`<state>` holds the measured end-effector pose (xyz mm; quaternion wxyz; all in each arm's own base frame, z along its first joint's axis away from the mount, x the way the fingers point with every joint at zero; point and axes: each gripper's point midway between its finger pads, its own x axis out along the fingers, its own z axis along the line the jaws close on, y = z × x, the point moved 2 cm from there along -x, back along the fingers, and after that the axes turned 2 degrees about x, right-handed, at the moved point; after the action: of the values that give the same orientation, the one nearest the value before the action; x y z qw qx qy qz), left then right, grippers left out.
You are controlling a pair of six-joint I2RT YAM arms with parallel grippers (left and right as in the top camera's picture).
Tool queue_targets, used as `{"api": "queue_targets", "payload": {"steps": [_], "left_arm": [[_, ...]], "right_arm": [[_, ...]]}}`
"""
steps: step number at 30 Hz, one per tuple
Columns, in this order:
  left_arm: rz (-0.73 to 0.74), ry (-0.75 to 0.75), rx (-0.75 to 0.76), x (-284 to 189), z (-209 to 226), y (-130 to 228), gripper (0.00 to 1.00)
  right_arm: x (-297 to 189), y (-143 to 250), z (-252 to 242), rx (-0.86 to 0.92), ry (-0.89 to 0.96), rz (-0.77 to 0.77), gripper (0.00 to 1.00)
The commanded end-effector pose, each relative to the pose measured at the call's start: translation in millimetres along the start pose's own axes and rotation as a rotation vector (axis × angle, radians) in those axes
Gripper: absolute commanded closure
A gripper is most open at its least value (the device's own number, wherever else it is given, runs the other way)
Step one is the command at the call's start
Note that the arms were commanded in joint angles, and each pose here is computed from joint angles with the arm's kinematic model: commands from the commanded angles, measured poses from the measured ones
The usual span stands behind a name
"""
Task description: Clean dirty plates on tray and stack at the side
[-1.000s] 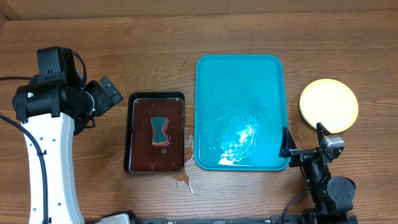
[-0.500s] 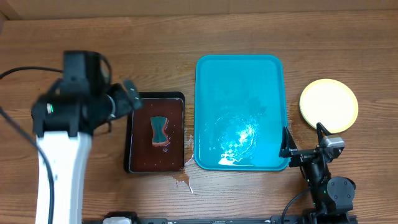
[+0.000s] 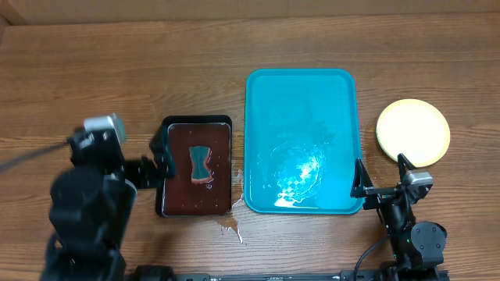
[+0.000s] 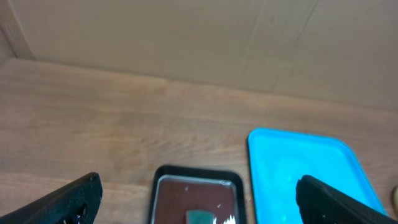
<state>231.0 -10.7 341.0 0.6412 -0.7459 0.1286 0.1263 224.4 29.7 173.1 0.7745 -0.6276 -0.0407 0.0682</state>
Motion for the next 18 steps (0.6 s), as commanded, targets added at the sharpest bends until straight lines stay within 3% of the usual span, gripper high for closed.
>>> {"api": "queue_targets", "payload": {"steps": [1, 13, 18], "left_arm": [[-0.020, 0.044, 0.052, -3, 4, 35, 0.00], [-0.352, 0.085, 0.059, -2, 15, 93, 0.00], [-0.358, 0.072, 0.061, 13, 20, 109, 0.00]], "right_arm": [[0, 2, -1, -0.001, 0.007, -0.005, 0.00], [0, 2, -1, -0.001, 0.007, -0.005, 0.00], [0, 2, -1, -0.001, 0.007, -0.005, 0.00]]}}
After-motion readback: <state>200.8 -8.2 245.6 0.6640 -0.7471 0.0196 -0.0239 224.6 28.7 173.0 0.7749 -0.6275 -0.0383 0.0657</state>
